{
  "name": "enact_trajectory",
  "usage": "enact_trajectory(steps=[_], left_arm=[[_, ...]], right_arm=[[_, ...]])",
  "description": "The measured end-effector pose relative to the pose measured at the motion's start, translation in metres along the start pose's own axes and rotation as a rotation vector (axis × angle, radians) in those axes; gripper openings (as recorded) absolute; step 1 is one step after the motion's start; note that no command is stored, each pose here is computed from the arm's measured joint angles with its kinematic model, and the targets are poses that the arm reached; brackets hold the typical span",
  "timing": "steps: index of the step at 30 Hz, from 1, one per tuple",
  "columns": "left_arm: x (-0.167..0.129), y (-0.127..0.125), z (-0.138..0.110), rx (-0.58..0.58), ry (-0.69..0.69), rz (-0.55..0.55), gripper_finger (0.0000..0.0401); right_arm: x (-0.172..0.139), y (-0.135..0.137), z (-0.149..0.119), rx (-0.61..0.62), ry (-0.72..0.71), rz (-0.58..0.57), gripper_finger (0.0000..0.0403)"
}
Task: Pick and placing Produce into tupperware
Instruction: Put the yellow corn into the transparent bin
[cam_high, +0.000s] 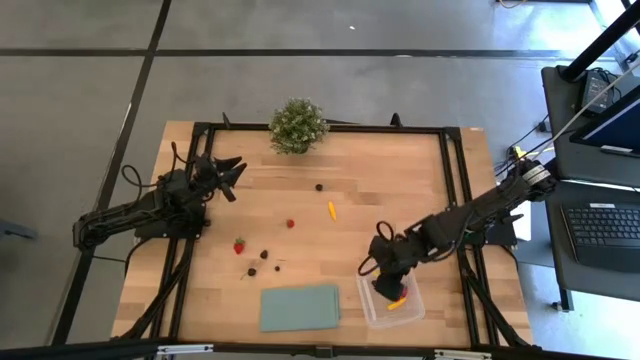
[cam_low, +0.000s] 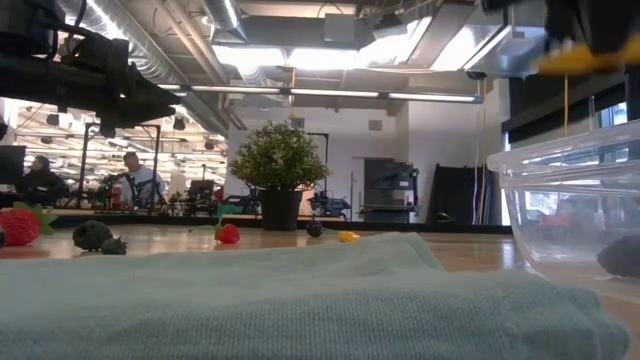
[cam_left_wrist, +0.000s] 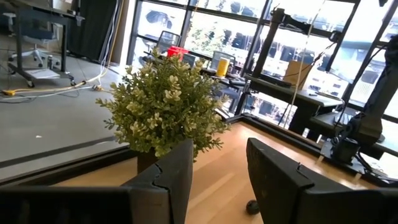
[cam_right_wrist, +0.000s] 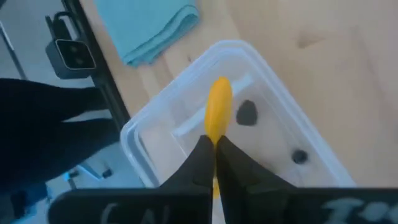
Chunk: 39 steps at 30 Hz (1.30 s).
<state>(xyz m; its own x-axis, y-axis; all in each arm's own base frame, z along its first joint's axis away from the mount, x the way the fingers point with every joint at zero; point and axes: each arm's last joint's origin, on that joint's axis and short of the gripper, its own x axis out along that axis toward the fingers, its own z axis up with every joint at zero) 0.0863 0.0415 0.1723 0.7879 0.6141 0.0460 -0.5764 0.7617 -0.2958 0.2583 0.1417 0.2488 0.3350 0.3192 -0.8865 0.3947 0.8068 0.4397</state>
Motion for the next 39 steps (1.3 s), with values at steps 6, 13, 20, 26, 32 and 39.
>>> enact_trajectory(steps=[6, 13, 20, 26, 32, 39], left_arm=[[0.0, 0.0, 0.0, 0.0, 0.001, 0.0, 0.0143], [0.0, 0.0, 0.0, 0.001, 0.001, 0.0, 0.0143], [0.0, 0.0, 0.0, 0.001, 0.001, 0.0, 0.0143], [0.0, 0.0, 0.0, 0.001, 0.001, 0.0, 0.0143], [0.0, 0.0, 0.0, 0.001, 0.001, 0.0, 0.0143], [0.0, 0.0, 0.0, 0.001, 0.001, 0.0, 0.0143]], right_arm=[[0.033, -0.026, -0.019, 0.09, 0.026, -0.055, 0.0007], [0.054, -0.047, -0.031, 0.141, 0.033, -0.076, 0.0007], [0.055, -0.043, -0.029, 0.137, 0.01, -0.031, 0.0021], [0.053, -0.041, -0.028, 0.132, 0.006, -0.023, 0.0058], [0.053, -0.041, -0.028, 0.128, 0.008, -0.025, 0.009], [0.05, -0.036, -0.025, 0.099, 0.087, 0.093, 0.0132]])
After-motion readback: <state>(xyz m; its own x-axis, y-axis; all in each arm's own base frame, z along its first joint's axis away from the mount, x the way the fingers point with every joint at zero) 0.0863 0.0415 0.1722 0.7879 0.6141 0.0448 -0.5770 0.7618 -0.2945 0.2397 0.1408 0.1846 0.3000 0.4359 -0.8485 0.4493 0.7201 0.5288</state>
